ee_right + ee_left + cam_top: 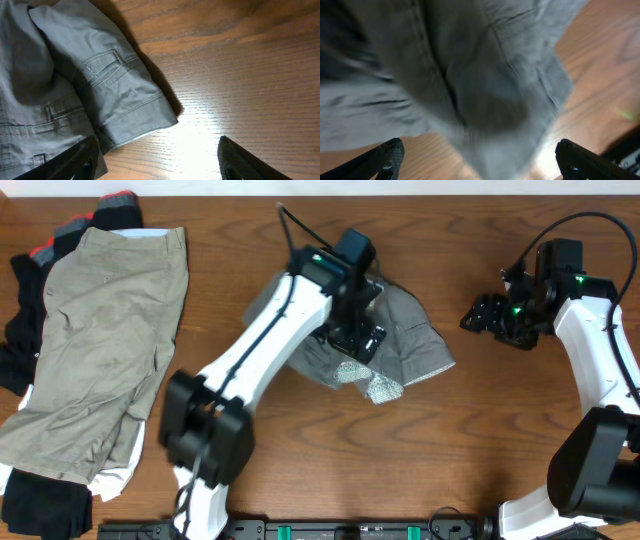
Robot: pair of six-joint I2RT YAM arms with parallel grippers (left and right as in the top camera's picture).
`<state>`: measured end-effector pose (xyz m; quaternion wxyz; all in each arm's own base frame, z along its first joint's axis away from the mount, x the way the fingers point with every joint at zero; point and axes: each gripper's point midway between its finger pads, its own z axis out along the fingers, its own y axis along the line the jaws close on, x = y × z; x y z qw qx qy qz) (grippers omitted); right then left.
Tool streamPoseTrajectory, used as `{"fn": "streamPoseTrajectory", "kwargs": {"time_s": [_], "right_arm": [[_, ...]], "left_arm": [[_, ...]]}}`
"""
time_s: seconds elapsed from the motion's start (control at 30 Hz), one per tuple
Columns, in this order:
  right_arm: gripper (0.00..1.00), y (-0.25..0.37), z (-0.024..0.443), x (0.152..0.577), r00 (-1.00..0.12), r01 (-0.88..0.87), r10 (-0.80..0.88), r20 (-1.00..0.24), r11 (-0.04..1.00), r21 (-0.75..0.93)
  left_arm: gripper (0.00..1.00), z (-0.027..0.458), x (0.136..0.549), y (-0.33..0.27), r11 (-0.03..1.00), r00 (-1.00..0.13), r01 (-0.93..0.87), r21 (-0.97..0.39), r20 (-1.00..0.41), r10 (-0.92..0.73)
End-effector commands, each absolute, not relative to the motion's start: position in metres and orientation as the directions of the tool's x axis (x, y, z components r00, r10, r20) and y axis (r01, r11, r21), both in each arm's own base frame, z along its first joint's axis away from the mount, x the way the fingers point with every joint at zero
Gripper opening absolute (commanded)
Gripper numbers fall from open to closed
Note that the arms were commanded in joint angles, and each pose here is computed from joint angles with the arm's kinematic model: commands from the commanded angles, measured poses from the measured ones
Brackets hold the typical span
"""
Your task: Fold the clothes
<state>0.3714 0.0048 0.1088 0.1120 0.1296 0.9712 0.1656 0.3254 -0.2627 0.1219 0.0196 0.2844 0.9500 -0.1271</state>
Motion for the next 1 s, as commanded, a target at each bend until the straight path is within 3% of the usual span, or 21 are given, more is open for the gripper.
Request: {"fn": "streamPoseTrajectory", "kwargs": {"time_s": [0.0, 0.1, 0.13, 0.23, 0.3, 0.97], "right_arm": [[0.74, 0.002, 0.112, 0.371, -0.941, 0.199, 0.276, -0.194, 0.918, 0.342], [0.73, 0.002, 0.112, 0.371, -0.941, 0.199, 0.277, -0.194, 0.918, 0.342], [0.72, 0.002, 0.112, 0.371, -0.941, 0.199, 0.277, -0.194, 0.918, 0.342], [0.69, 0.004, 0.112, 0.372, -0.942, 0.193, 0.271, -0.197, 0.920, 0.343], [0.67, 0.010, 0.109, 0.372, -0.945, 0.176, 0.256, -0.203, 0.923, 0.343], [0.54, 0.049, 0.021, 0.363, -0.939, -0.009, 0.054, -0.339, 0.983, 0.182]], "left_arm": [[0.98, 0.094, 0.326, -0.266, 0.844, -0.874, 0.476, -0.247, -0.024, 0.486], [0.95, 0.084, 0.326, -0.266, 0.849, -0.875, 0.469, -0.245, 0.002, 0.484], [0.85, 0.084, 0.326, -0.266, 0.848, -0.875, 0.469, -0.245, 0.001, 0.484], [0.33, 0.087, 0.330, -0.268, 0.847, -0.877, 0.470, -0.247, -0.026, 0.479], [0.08, 0.091, 0.334, -0.267, 0.856, -0.888, 0.453, -0.248, -0.039, 0.458], [0.06, 0.122, 0.354, -0.245, 0.892, -0.928, 0.373, -0.254, -0.114, 0.355]]}}
